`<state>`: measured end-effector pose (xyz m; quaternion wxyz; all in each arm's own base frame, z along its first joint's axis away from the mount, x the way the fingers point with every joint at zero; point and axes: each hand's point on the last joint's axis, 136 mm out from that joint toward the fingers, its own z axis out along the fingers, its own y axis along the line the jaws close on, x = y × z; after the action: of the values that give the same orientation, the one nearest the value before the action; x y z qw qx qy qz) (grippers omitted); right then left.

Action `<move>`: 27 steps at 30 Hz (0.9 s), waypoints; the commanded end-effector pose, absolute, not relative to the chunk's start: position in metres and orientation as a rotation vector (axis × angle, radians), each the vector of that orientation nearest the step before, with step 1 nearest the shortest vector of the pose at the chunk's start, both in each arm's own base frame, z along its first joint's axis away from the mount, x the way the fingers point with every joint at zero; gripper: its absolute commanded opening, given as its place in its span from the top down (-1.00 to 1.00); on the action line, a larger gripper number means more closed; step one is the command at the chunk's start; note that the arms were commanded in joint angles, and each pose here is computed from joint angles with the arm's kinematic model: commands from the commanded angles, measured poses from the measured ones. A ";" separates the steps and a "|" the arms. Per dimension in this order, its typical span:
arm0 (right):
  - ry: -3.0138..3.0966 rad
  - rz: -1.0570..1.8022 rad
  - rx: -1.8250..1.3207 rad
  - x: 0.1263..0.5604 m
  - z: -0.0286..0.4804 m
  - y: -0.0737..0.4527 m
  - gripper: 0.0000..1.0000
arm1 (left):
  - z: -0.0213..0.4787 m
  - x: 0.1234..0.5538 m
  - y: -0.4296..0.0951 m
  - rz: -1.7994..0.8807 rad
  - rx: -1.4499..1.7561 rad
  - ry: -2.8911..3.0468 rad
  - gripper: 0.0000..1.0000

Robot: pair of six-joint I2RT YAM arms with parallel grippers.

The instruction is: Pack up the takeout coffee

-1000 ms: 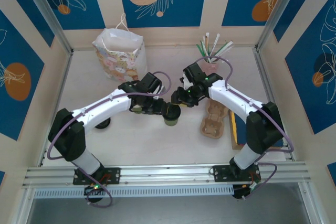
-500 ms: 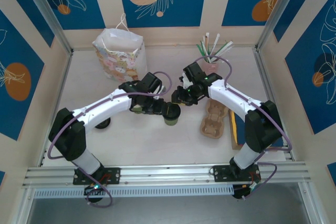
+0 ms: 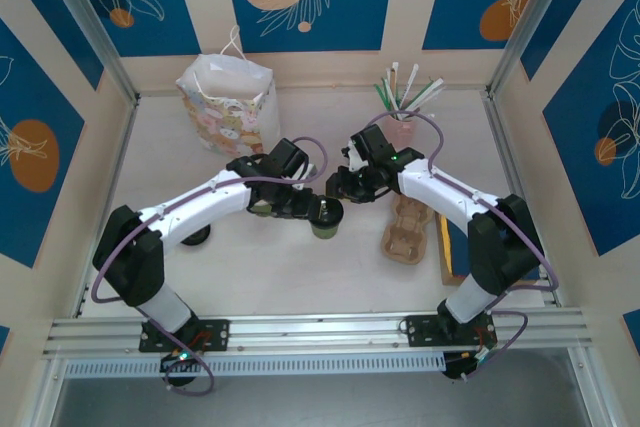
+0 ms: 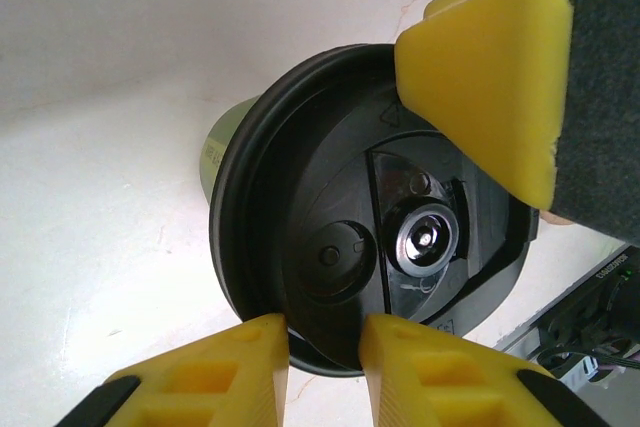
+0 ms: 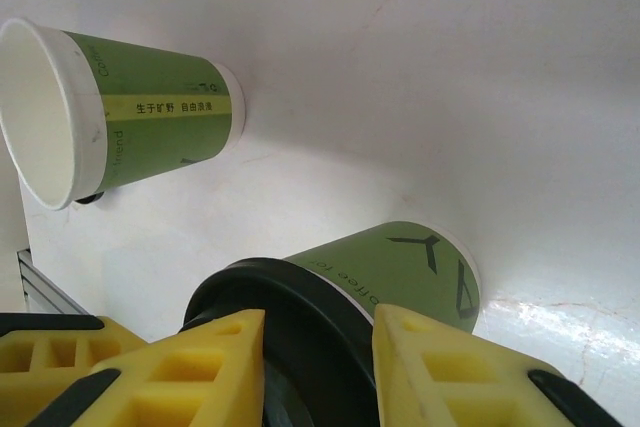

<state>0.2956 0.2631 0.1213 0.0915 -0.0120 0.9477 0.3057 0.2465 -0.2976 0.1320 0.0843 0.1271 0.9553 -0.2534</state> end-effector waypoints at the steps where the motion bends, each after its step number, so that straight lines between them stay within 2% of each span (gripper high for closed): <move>1: 3.191 0.637 0.062 0.228 0.048 0.231 0.38 | 0.087 0.223 -0.278 -0.615 0.389 3.016 0.49; 8: 3.091 0.705 -0.009 0.248 0.082 0.242 0.36 | 0.101 0.229 -0.281 -0.632 0.387 2.979 0.49; 17: 2.939 0.771 -0.098 0.279 0.142 0.256 0.20 | 0.134 0.243 -0.293 -0.681 0.381 2.899 0.47; 20: 2.922 0.766 -0.091 0.280 0.150 0.254 0.11 | 0.144 0.247 -0.295 -0.697 0.378 2.872 0.45; 27: 2.931 0.763 -0.053 0.267 0.149 0.244 0.11 | 0.156 0.265 -0.297 -0.711 0.371 2.829 0.44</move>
<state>0.2811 0.2523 0.1443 0.0644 -0.0223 0.9645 0.2550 0.2558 -0.2991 0.1517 0.0939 0.1235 0.9563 -0.2480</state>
